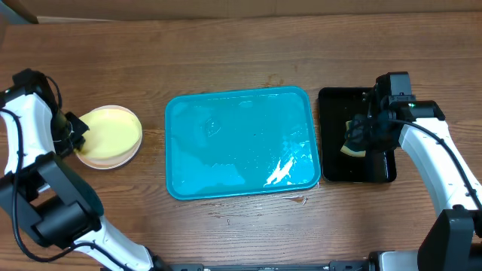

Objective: Clean dirty plates on tray and stack at the side

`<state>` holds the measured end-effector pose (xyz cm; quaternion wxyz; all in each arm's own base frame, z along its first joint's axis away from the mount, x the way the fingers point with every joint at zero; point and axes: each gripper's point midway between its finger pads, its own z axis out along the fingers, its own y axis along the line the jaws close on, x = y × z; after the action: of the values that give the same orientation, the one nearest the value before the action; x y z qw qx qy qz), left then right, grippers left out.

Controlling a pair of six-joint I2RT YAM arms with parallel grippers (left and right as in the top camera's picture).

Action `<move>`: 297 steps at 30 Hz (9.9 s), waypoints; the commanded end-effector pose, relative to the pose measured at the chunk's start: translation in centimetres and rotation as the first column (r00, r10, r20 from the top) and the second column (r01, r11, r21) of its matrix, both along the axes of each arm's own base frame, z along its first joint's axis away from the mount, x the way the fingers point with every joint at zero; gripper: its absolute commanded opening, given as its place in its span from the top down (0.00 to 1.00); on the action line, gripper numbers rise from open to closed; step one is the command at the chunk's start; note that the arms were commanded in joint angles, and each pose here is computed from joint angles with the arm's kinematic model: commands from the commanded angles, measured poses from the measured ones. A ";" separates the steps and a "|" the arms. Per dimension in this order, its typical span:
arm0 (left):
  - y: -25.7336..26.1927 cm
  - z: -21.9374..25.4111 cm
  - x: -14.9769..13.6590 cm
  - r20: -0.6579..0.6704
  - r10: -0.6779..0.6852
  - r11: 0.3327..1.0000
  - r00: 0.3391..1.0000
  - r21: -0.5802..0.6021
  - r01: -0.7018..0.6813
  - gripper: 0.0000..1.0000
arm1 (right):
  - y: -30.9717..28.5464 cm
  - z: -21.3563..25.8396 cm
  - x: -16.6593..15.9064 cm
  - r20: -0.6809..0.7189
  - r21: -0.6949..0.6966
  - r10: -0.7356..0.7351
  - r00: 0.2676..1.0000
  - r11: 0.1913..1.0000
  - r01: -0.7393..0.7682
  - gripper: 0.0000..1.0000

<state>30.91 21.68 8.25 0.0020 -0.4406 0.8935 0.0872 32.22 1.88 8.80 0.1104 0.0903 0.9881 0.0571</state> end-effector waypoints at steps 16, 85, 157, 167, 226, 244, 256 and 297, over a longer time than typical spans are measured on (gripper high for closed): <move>-10.8 10.1 4.7 0.387 -0.333 0.912 0.860 -0.099 0.397 0.43 | 0.0 0.4 2.0 0.086 -0.019 0.062 0.994 0.998 -0.060 0.96; -26.4 10.5 3.7 0.339 -0.684 0.646 0.645 -0.127 0.752 0.18 | 0.5 -0.5 4.8 0.079 0.009 0.056 0.995 0.998 -0.057 0.87; -25.4 19.7 -11.1 0.635 -0.737 0.581 0.231 0.421 0.696 0.00 | 0.8 13.4 -9.0 0.565 0.022 0.034 0.825 0.998 -0.056 0.00; -25.4 19.7 -11.1 0.635 -0.737 0.581 0.231 0.421 0.697 0.00 | 0.8 13.4 -9.0 0.564 0.021 0.034 0.825 0.998 -0.056 0.00; -25.4 19.7 -11.1 0.635 -0.737 0.581 0.231 0.421 0.697 0.00 | 1.5 8.5 -7.9 0.960 -0.170 0.187 0.206 0.981 -0.096 0.00; -25.4 19.7 -11.1 0.635 -0.737 0.581 0.231 0.421 0.697 0.00 | 1.5 8.5 -7.9 0.960 -0.170 0.187 0.206 0.981 -0.096 0.00; -25.0 19.2 -11.4 0.615 -0.746 0.584 0.256 0.417 0.697 0.00 | 1.5 8.5 -7.9 0.960 -0.170 0.187 0.206 0.981 -0.096 0.00; -25.8 8.0 -6.7 0.562 -0.798 0.490 -0.220 0.816 0.308 0.00 | 1.5 8.5 -7.9 0.961 -0.170 0.187 0.206 0.981 -0.096 0.00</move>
<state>24.37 -3.74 17.88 0.7090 0.0954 0.6975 -0.0424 24.36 3.18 17.51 0.6987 -0.0554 0.7095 0.0731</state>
